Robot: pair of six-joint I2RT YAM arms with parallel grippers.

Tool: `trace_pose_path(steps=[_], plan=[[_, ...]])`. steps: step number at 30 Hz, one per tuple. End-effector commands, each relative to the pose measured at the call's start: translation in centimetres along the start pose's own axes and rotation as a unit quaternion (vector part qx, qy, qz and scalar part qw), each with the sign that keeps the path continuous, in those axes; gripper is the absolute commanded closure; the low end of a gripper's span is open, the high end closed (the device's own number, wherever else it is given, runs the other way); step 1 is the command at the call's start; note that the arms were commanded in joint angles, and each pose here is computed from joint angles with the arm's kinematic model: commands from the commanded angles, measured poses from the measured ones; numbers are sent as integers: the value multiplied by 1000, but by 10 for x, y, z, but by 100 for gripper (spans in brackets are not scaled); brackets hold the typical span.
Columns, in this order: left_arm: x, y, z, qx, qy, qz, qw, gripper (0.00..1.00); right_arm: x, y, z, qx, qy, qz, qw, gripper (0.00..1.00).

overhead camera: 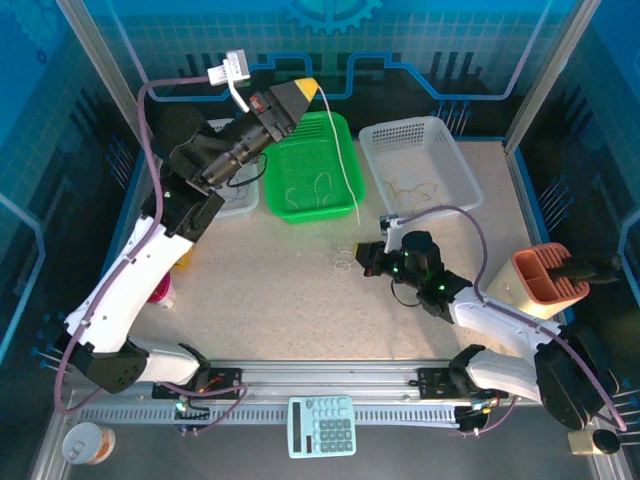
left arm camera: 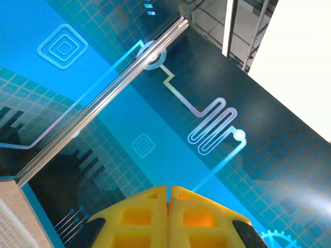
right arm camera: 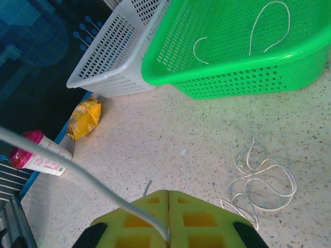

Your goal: Untangle the cables

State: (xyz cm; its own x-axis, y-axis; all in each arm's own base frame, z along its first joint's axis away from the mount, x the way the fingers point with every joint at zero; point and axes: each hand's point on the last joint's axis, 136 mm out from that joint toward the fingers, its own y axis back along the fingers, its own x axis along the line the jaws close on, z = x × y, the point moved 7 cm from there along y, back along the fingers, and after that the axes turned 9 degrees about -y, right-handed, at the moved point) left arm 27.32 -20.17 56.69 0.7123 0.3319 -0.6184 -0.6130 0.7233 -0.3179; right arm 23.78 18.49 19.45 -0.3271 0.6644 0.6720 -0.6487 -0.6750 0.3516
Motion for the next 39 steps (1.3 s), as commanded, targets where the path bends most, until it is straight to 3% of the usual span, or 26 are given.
trace_pose_path(steps=[1,9,15,17,28,39], plan=[[-8,2,10,-19,-15,-13,1000,100,-6,3,0,-9,-3,-13,1000,100],[24,-9,6,-1,-16,29,999,100,-1,2,3,-1,-6,-8,1000,97],[49,-25,3,16,-5,40,999,100,8,5,8,4,0,5,1000,47],[59,-32,1,26,-1,45,999,100,8,8,8,7,2,0,1000,39],[122,-65,18,38,-7,86,996,100,4,34,7,-5,10,-35,999,34],[205,-79,-8,93,-49,185,977,100,-2,51,0,0,10,-61,998,34]])
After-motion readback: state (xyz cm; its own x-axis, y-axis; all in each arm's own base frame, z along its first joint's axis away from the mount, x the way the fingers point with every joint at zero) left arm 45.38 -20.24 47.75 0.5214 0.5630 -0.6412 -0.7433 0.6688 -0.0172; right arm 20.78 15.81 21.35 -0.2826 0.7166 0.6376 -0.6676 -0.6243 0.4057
